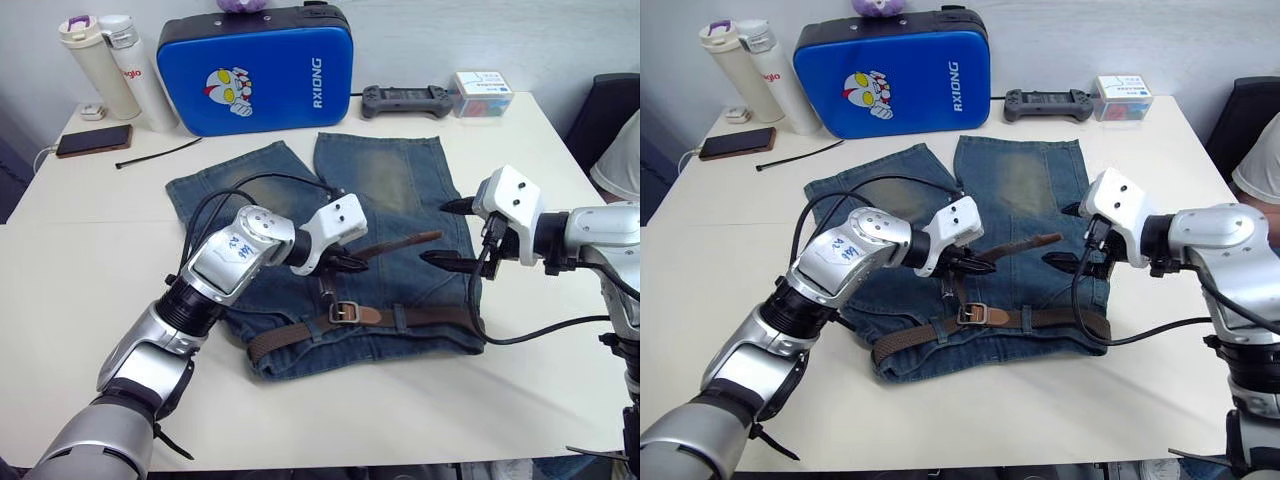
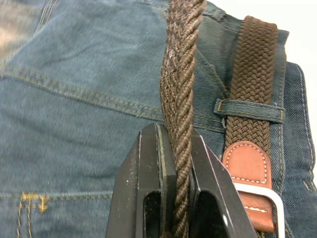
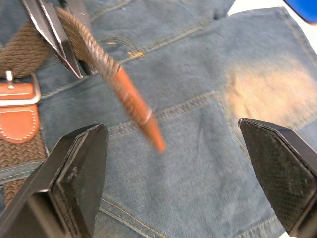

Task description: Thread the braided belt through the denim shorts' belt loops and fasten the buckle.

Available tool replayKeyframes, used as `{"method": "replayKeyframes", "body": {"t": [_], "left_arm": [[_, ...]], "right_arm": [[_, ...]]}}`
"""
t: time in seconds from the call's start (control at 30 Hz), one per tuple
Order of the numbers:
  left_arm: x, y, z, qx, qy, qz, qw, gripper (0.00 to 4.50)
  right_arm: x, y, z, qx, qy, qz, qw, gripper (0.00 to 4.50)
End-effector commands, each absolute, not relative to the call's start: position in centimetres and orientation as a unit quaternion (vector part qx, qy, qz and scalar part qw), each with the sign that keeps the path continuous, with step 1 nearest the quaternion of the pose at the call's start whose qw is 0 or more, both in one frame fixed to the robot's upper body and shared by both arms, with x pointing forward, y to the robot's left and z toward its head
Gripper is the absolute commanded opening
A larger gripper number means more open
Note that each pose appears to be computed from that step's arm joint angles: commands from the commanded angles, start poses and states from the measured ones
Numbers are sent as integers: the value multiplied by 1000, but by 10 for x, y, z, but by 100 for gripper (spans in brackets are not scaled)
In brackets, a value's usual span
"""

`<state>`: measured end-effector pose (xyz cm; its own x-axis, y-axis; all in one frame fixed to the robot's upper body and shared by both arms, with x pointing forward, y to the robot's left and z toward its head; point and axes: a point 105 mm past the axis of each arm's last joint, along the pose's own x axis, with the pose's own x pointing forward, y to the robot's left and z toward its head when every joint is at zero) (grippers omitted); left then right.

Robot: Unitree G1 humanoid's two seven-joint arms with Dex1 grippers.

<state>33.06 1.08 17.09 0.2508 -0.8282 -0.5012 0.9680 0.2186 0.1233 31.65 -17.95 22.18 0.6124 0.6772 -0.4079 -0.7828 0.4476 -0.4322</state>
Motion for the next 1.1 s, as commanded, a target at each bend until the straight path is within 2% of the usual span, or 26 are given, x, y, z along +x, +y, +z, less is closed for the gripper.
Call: {"method": "replayKeyframes", "body": {"t": [0.03, 0.17, 0.2, 0.23, 0.27, 0.33, 0.5, 0.67, 0.7, 0.87, 0.9, 0.97, 1.0, 1.03, 1.1], "left_arm": [[329, 4, 183, 251, 113, -607, 746, 0], [331, 7, 180, 260, 113, -606, 744, 0], [331, 8, 179, 261, 113, -605, 743, 0], [331, 8, 179, 263, 114, -605, 743, 0], [331, 9, 178, 263, 115, -606, 742, 0], [334, 8, 180, 251, 118, -603, 748, 0], [338, 2, 195, 226, 97, -598, 763, 203], [348, -6, 211, 216, 62, -574, 788, 432], [349, -7, 212, 217, 60, -572, 788, 447], [341, -15, 213, 212, 61, -597, 771, 447], [339, -16, 213, 213, 60, -601, 768, 391], [337, -17, 215, 213, 57, -608, 763, 340], [336, -17, 215, 213, 56, -609, 762, 292], [336, -16, 216, 213, 55, -610, 761, 271], [336, -16, 217, 217, 52, -611, 759, 189]], "right_arm": [[310, -163, 230, -311, 76, 486, 813, 341], [307, -159, 229, -298, 78, 501, 809, 140], [306, -159, 229, -295, 80, 504, 808, 118], [305, -158, 229, -295, 81, 505, 807, 49], [305, -158, 230, -294, 79, 505, 808, 16], [304, -156, 232, -292, 74, 508, 807, 7], [302, -148, 229, -291, 73, 514, 804, 0], [299, -144, 226, -287, 74, 518, 803, 0], [298, -144, 226, -286, 74, 518, 803, 0], [298, -145, 227, -284, 74, 514, 806, 0], [298, -145, 227, -283, 74, 513, 807, 0], [298, -146, 226, -282, 76, 512, 808, 0], [298, -147, 226, -281, 77, 510, 809, 0], [299, -147, 226, -281, 78, 510, 810, 0], [299, -148, 224, -280, 83, 508, 810, 0]]}}
